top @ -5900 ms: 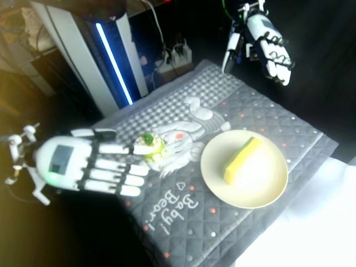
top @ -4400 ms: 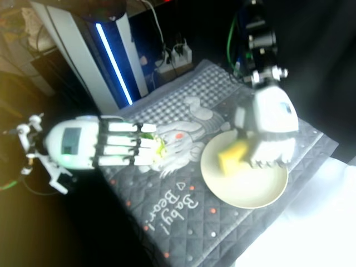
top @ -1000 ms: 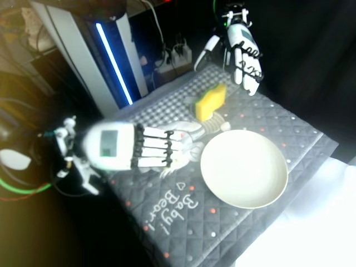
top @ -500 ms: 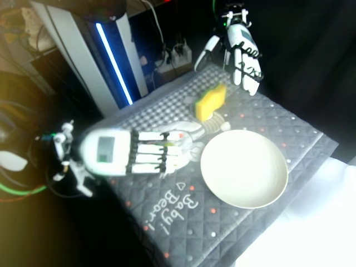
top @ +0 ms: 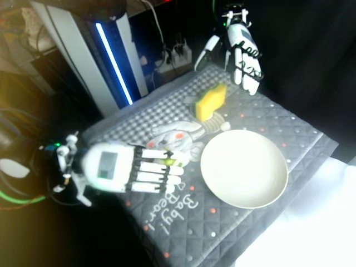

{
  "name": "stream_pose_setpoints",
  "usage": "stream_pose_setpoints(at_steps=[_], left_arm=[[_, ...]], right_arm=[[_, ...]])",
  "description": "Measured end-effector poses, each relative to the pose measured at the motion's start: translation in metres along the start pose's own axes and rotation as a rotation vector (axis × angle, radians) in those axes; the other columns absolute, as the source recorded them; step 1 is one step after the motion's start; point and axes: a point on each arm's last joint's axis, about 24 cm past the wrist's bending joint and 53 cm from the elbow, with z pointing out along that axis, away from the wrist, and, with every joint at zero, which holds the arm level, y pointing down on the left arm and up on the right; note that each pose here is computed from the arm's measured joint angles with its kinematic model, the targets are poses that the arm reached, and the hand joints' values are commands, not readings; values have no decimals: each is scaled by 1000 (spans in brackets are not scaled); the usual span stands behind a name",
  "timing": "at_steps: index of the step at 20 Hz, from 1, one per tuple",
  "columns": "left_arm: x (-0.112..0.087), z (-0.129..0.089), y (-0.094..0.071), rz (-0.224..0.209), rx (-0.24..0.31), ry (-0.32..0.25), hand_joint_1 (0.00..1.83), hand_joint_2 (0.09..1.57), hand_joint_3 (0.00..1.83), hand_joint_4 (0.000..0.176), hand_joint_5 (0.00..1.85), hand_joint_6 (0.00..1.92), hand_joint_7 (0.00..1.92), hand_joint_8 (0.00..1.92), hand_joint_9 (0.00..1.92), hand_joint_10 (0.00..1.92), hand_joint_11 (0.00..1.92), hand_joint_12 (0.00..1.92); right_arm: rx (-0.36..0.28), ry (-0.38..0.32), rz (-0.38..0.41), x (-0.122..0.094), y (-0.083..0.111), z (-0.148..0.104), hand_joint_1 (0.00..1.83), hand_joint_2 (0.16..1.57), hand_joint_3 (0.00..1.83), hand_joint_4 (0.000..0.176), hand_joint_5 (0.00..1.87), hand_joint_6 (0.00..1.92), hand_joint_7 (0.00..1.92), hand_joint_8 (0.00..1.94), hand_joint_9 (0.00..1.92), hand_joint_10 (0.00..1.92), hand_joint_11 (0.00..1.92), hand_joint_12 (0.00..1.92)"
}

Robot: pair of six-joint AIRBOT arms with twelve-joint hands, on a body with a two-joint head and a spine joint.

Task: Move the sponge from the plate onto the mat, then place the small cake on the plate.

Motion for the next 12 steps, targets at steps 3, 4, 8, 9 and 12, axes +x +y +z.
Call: stream_pose_setpoints(at_steps=[3,4,8,9,12], left_arm=[[2,0,0,-6,0,0,785,850,5,86,65,1,90,1,136,7,0,737],[2,0,1,-7,-3,0,785,850,5,86,65,1,90,1,137,7,0,739],[3,0,2,-18,-3,-6,777,856,4,71,69,6,93,2,134,3,0,765],[4,-1,4,-24,-9,-4,790,854,3,67,80,9,92,1,134,2,0,767],[4,-1,4,-24,-11,-5,782,852,1,64,88,6,92,0,137,2,0,799]], right_arm=[[-14,-7,-5,-2,3,3,1369,1129,0,0,1014,912,856,1139,865,1285,718,1436],[-20,-6,-12,-2,5,6,1369,1129,0,0,1015,911,857,1137,866,1283,719,1434],[-16,-15,-19,-7,4,9,1368,1130,0,0,1032,844,853,1175,847,1301,693,1411],[-22,-22,-23,-10,6,11,1368,1130,0,0,1046,806,845,1188,847,1296,690,1378],[-33,-39,-41,-20,11,24,1368,1132,0,0,1053,766,832,1221,843,1301,686,1366]])
